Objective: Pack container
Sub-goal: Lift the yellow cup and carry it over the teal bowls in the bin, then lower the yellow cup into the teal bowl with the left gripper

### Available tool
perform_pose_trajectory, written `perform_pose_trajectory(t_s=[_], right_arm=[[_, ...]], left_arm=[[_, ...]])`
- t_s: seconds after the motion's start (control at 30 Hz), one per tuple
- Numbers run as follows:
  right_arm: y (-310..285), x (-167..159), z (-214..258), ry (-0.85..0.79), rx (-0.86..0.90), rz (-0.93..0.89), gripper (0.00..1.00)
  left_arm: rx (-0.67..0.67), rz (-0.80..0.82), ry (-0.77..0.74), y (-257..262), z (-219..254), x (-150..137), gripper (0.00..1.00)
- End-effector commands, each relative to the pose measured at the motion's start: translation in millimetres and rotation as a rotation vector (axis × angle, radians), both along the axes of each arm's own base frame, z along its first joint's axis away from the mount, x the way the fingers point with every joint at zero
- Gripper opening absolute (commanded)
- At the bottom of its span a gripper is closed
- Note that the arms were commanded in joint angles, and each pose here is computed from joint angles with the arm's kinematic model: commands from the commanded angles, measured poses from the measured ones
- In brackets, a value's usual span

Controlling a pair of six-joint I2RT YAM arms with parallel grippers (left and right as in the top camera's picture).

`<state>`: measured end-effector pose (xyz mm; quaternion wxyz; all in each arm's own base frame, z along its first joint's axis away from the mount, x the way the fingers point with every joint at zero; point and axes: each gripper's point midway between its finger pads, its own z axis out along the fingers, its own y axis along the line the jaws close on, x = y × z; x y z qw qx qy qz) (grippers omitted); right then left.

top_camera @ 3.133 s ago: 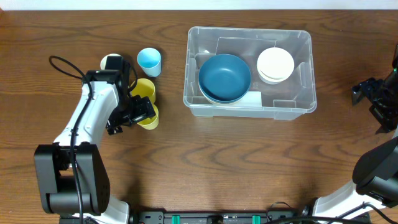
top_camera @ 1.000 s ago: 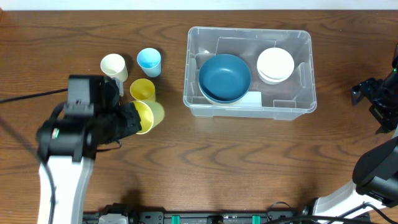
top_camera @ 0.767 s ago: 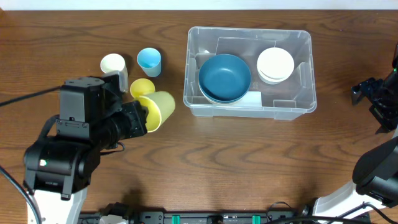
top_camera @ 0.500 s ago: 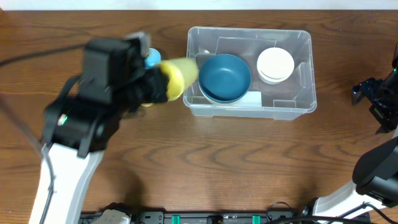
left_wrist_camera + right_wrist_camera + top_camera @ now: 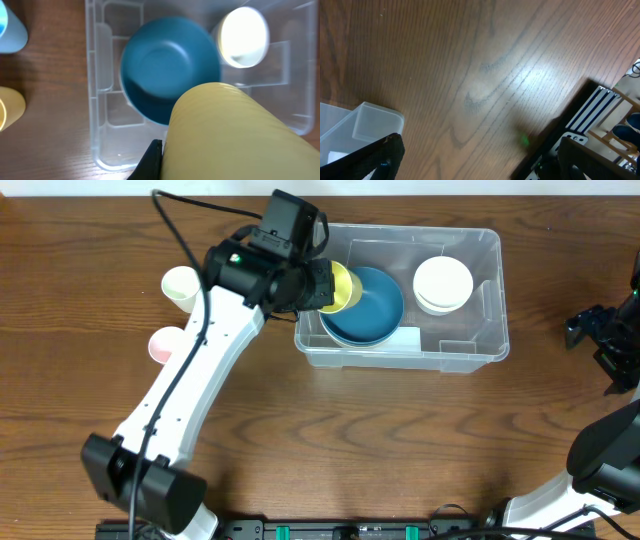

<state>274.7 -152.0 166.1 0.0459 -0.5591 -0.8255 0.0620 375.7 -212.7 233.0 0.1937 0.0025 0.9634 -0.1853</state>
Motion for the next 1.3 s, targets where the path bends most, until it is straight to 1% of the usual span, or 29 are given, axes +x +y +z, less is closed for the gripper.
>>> perform_pose_trajectory(t_s=[0.0,0.37,0.73,1.0,1.27], right_arm=[[-2,-2,1,0.002,-0.013,-0.011,0.99],[-2,-2,1,0.002,-0.013,-0.012,0.99],[-2,-2,1,0.002,-0.013,-0.012,0.99],[-2,-2,1,0.002,-0.013,-0.012,0.99],[-2,-2,1,0.002,-0.013,-0.012,0.99]], left_arm=[[0.042,0.011,-0.015,5,-1,7,0.06],[0.103,0.006,0.083,10,-32,2,0.06],[0.148,-0.002,0.175,6,-75,8,0.06],[0.156,-0.024,0.195,-4,-81,1,0.06],[0.161,0.014,0.236,-2,-85,-7,0.06]])
